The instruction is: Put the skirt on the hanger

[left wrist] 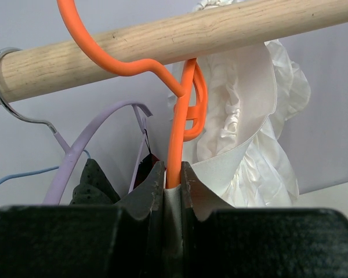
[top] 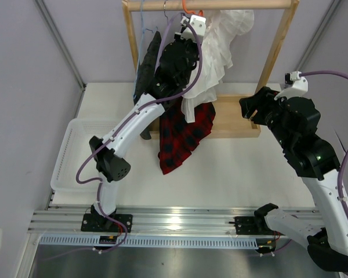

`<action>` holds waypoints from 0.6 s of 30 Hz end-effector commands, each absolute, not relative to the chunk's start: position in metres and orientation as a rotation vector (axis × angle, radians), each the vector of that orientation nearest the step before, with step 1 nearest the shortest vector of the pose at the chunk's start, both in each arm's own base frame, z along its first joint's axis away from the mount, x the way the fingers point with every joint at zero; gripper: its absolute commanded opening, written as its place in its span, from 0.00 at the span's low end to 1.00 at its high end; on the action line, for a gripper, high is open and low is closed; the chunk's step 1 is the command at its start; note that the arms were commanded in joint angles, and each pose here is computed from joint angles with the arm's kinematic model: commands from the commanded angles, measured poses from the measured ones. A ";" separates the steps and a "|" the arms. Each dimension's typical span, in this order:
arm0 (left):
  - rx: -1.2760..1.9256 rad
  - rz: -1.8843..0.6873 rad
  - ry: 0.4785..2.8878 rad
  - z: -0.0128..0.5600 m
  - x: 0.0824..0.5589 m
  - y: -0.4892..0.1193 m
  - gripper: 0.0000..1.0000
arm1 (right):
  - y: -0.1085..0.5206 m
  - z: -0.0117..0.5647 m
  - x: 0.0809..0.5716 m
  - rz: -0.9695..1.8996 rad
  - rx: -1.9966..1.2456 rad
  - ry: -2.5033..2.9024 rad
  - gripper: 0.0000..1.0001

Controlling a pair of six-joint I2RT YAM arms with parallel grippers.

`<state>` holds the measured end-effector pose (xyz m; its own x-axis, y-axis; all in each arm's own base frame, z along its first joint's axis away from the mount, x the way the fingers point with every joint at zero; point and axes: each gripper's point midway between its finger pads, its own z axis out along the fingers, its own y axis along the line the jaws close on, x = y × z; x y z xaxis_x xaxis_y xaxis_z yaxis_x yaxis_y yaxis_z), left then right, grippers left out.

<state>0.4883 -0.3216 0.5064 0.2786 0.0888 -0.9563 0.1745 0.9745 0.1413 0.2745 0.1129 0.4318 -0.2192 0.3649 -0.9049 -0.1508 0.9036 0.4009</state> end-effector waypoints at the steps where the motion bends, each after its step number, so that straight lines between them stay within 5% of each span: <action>1: 0.154 -0.133 1.147 0.559 0.481 -0.308 0.00 | 0.113 0.439 0.277 0.482 0.143 1.693 0.60; 18: 0.251 -0.156 1.226 0.524 0.495 -0.323 0.00 | 0.110 0.424 0.286 0.480 0.150 1.714 0.60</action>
